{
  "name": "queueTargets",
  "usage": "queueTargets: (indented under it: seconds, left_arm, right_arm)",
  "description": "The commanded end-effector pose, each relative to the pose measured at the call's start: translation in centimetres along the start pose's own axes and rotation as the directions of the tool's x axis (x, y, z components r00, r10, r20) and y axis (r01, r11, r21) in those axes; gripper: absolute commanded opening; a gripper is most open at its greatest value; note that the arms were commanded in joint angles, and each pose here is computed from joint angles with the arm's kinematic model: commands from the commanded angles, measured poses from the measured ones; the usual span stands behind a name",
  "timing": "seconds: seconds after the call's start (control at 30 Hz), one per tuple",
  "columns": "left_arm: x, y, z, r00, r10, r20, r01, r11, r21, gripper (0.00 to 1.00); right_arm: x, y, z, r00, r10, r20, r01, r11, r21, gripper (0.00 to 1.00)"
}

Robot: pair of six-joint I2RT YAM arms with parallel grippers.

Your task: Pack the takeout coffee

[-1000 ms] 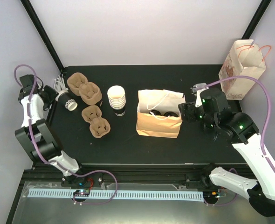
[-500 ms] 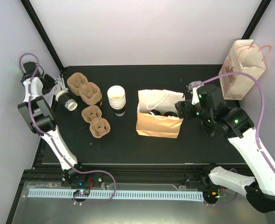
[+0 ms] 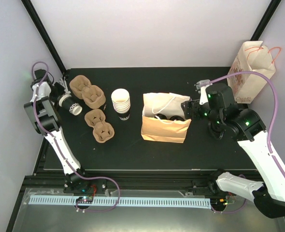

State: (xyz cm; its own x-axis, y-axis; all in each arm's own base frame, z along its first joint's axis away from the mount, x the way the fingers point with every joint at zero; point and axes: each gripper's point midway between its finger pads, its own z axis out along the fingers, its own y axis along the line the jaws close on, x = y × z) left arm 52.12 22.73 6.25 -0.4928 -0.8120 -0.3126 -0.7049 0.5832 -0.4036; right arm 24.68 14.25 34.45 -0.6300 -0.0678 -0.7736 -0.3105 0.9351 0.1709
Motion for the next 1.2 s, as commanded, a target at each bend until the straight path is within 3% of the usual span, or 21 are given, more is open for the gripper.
queueTargets:
  seconds: [0.0, 0.57, 1.17]
  left_arm:
    - [1.6, 0.3, -0.7, 0.998, -0.061, -0.032, 0.062, 0.998, 0.028, 0.2]
    - [7.7, 1.4, -1.1, 0.984, -0.102, -0.149, 0.115, 0.99, 0.082, 0.2]
    - [15.1, 0.7, -3.2, 0.973, -0.113, -0.202, 0.147, 0.975, 0.167, 0.2]
  right_arm:
    - [-0.6, 0.3, -0.3, 1.0, 0.026, 0.011, -0.025, 0.999, -0.021, 0.8]
    - [-0.1, 0.6, -0.3, 1.0, 0.015, 0.019, -0.014, 0.999, -0.047, 0.8]
    - [0.1, 0.9, 0.3, 1.0, 0.018, 0.009, -0.018, 0.998, -0.066, 0.8]
